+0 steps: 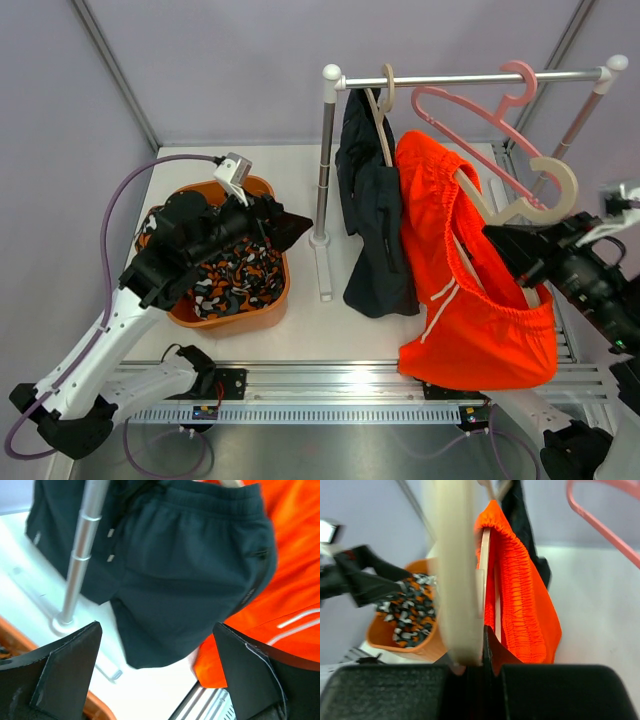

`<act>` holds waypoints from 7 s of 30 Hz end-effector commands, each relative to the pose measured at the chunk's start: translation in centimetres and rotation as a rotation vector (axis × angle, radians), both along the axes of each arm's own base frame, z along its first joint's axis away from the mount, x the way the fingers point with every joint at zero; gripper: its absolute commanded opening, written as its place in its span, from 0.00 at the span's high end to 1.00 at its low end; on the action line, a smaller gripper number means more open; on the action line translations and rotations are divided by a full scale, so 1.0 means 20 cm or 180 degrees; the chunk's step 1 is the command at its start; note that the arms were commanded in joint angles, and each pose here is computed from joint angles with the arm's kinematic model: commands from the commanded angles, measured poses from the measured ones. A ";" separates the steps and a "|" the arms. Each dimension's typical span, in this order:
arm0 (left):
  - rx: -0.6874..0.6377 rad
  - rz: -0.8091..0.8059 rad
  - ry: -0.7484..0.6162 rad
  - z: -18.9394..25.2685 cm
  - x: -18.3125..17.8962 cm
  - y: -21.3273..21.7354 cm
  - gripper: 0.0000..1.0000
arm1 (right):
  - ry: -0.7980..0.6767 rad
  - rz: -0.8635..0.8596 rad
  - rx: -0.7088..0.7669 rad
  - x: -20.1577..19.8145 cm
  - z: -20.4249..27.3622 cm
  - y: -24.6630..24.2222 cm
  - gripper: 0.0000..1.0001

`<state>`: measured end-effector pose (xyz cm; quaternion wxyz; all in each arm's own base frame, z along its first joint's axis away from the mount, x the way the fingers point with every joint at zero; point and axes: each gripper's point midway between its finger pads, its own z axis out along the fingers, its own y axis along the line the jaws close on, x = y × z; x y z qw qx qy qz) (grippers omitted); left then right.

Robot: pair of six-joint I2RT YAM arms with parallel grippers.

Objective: Remove the shorts from the hanger

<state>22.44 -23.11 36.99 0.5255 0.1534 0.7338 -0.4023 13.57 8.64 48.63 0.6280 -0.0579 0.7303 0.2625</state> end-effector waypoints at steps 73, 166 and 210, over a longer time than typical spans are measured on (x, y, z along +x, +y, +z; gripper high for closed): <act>0.0095 0.0520 -0.0144 0.04 0.08 -0.05 0.05 | 0.0355 0.0388 -0.0743 0.46 -0.20 1.11 1.00; 0.0180 0.0230 -0.0250 -0.04 0.01 -0.07 1.00 | -0.0499 0.0325 -0.0253 0.15 0.20 0.88 1.00; -0.0593 0.2927 -0.2836 1.69 -0.32 1.10 1.00 | -0.0470 -0.0777 -0.0626 0.37 0.11 0.49 1.00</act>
